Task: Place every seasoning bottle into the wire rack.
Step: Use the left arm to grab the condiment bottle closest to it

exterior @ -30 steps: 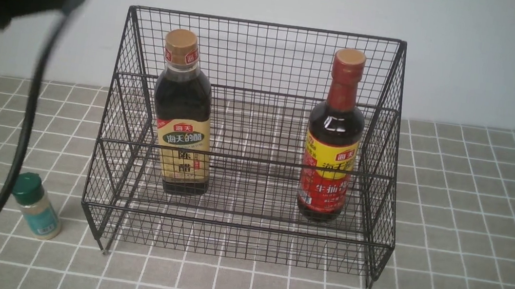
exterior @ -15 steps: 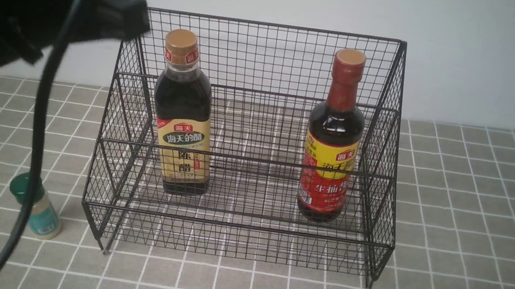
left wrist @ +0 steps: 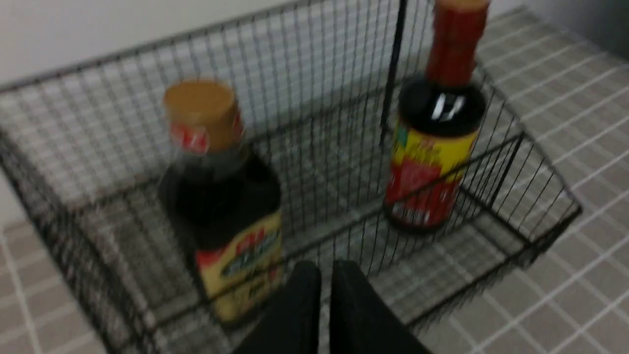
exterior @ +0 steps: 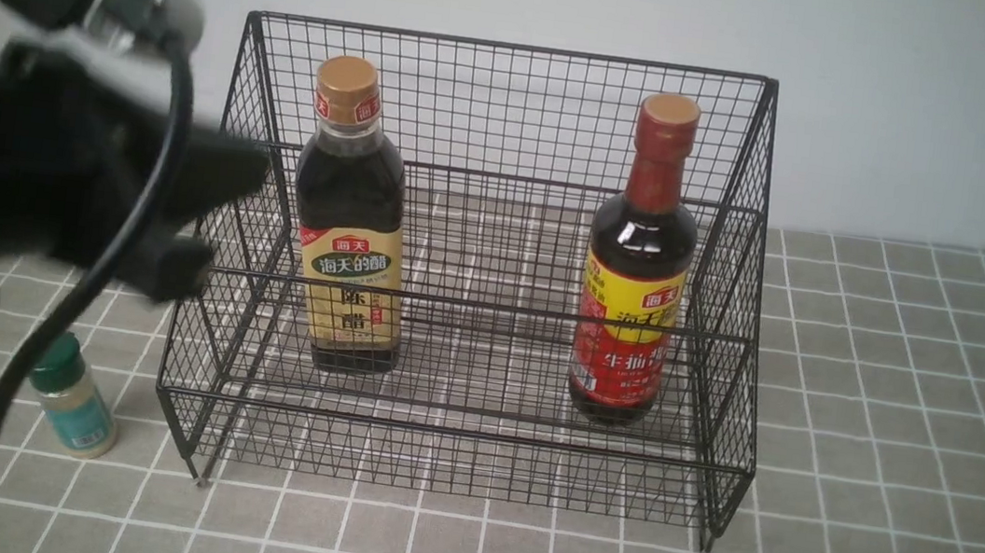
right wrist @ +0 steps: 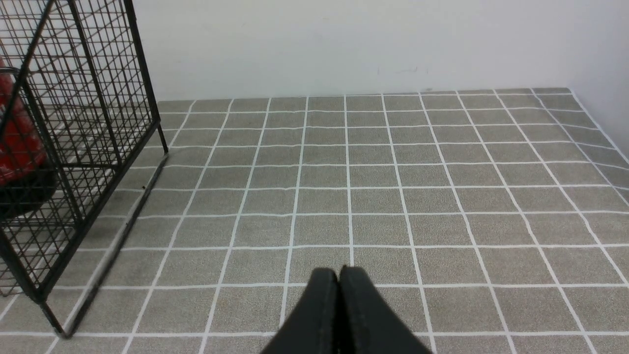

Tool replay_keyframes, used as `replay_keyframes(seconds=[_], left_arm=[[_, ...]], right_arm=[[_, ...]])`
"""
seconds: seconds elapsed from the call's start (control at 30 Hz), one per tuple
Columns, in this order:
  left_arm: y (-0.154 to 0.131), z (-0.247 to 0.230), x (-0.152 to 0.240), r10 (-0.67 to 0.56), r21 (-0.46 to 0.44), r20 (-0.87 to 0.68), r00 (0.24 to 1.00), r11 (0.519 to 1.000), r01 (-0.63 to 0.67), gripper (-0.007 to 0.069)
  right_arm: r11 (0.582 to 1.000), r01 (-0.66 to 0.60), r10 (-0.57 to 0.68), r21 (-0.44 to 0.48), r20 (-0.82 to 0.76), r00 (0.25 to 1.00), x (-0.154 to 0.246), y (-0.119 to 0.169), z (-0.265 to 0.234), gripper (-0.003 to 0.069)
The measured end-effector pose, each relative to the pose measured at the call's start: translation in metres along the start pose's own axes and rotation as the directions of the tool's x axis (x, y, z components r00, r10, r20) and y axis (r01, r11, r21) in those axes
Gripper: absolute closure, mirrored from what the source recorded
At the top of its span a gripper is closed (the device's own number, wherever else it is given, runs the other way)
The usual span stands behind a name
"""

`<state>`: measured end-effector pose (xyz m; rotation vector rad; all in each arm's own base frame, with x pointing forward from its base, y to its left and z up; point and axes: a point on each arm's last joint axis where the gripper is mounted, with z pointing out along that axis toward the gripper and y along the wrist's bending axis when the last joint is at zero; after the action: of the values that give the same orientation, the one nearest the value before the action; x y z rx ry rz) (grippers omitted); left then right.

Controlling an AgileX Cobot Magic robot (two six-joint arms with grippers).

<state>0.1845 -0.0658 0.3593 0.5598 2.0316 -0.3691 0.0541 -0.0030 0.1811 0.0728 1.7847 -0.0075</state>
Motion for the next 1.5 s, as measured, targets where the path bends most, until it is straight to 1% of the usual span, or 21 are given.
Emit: replay_keyframes(seconds=[0.1, 0.13, 0.17, 0.2, 0.23, 0.3, 0.33, 0.37, 0.4, 0.53, 0.6, 0.67, 0.87, 1.0, 1.03, 1.07, 1.17, 1.23, 1.27, 1.37, 1.5], left_arm=[[0.009, -0.011, 0.014, -0.107, -0.128, -0.132, 0.985, 0.988, 0.09, 0.0608], [0.015, -0.016, 0.021, -0.179, -0.214, -0.18, 0.967, 0.967, 0.139, 0.0608], [0.016, -0.016, 0.023, -0.192, -0.226, -0.193, 0.962, 0.963, 0.147, 0.0608], [0.023, -0.019, 0.028, -0.266, -0.316, -0.219, 0.939, 0.93, 0.189, 0.0608], [0.029, -0.019, 0.032, -0.314, -0.376, -0.243, 0.918, 0.903, 0.209, 0.0608], [0.039, -0.015, 0.041, -0.389, -0.472, -0.304, 0.87, 0.854, 0.217, 0.0608], [0.04, -0.014, 0.043, -0.398, -0.481, -0.316, 0.861, 0.85, 0.217, 0.0608], [0.047, -0.004, 0.049, -0.442, -0.522, -0.38, 0.813, 0.828, 0.206, 0.0608], [0.048, -0.003, 0.05, -0.449, -0.526, -0.389, 0.804, 0.825, 0.207, 0.0608], [0.061, 0.03, 0.052, -0.534, -0.54, -0.492, 0.688, 0.807, 0.24, 0.0608], [0.068, 0.039, 0.047, -0.552, -0.535, -0.505, 0.663, 0.803, 0.261, 0.0608], [0.085, 0.052, 0.041, -0.58, -0.531, -0.523, 0.625, 0.795, 0.293, 0.0608], [0.112, 0.065, 0.038, -0.609, -0.548, -0.534, 0.587, 0.778, 0.308, 0.0608], [0.117, 0.073, 0.04, -0.599, -0.542, -0.532, 0.599, 0.784, 0.303, 0.0595], [0.119, 0.078, 0.041, -0.591, -0.534, -0.529, 0.609, 0.79, 0.303, 0.0568], [0.119, 0.079, 0.041, -0.588, -0.532, -0.531, 0.61, 0.792, 0.3, 0.0568], [0.124, 0.089, 0.045, -0.561, -0.514, -0.543, 0.624, 0.811, 0.281, 0.0445], [0.126, 0.094, 0.048, -0.559, -0.511, -0.559, 0.613, 0.814, 0.276, 0.0373], [0.126, 0.096, 0.049, -0.559, -0.511, -0.561, 0.611, 0.814, 0.276, 0.0354], [0.131, 0.107, 0.056, -0.561, -0.511, -0.571, 0.599, 0.814, 0.276, 0.0187], [0.135, 0.116, 0.063, -0.56, -0.513, -0.582, 0.589, 0.815, 0.269, 0.0095]], right_arm=[[1.0, 0.0, 0.0, 0.0, 0.0, 1.0, 0.0, 0.0, 0.0, 0.0672], [1.0, 0.0, 0.0, 0.0, 0.0, 1.0, 0.0, 0.0, 0.0, 0.0672], [1.0, 0.0, 0.0, 0.0, 0.0, 1.0, 0.0, 0.0, 0.0, 0.0672], [1.0, 0.0, 0.0, 0.0, 0.0, 1.0, 0.0, 0.0, 0.0, 0.0672], [1.0, 0.0, 0.0, 0.0, 0.0, 1.0, 0.0, 0.0, 0.0, 0.0672], [1.0, 0.0, 0.0, 0.0, 0.0, 1.0, 0.0, 0.0, 0.0, 0.0672], [1.0, 0.0, 0.0, 0.0, 0.0, 1.0, 0.0, 0.0, 0.0, 0.0672], [1.0, 0.0, 0.0, 0.0, 0.0, 1.0, 0.0, 0.0, 0.0, 0.0672], [1.0, 0.0, 0.0, 0.0, 0.0, 1.0, 0.0, 0.0, 0.0, 0.0672], [1.0, 0.0, 0.0, 0.0, 0.0, 1.0, 0.0, 0.0, 0.0, 0.0672], [1.0, 0.0, 0.0, 0.0, 0.0, 1.0, 0.0, 0.0, 0.0, 0.0672], [1.0, 0.0, 0.0, 0.0, 0.0, 1.0, 0.0, 0.0, 0.0, 0.0672], [1.0, 0.0, 0.0, 0.0, 0.0, 1.0, 0.0, 0.0, 0.0, 0.0672], [1.0, 0.0, 0.0, 0.0, 0.0, 1.0, 0.0, 0.0, 0.0, 0.0672], [1.0, 0.0, 0.0, 0.0, 0.0, 1.0, 0.0, 0.0, 0.0, 0.0672], [1.0, 0.0, 0.0, 0.0, 0.0, 1.0, 0.0, 0.0, 0.0, 0.0672], [1.0, 0.0, 0.0, 0.0, 0.0, 1.0, 0.0, 0.0, 0.0, 0.0672], [1.0, 0.0, 0.0, 0.0, 0.0, 1.0, 0.0, 0.0, 0.0, 0.0672], [1.0, 0.0, 0.0, 0.0, 0.0, 1.0, 0.0, 0.0, 0.0, 0.0672], [1.0, 0.0, 0.0, 0.0, 0.0, 1.0, 0.0, 0.0, 0.0, 0.0672], [1.0, 0.0, 0.0, 0.0, 0.0, 1.0, 0.0, 0.0, 0.0, 0.0672]])
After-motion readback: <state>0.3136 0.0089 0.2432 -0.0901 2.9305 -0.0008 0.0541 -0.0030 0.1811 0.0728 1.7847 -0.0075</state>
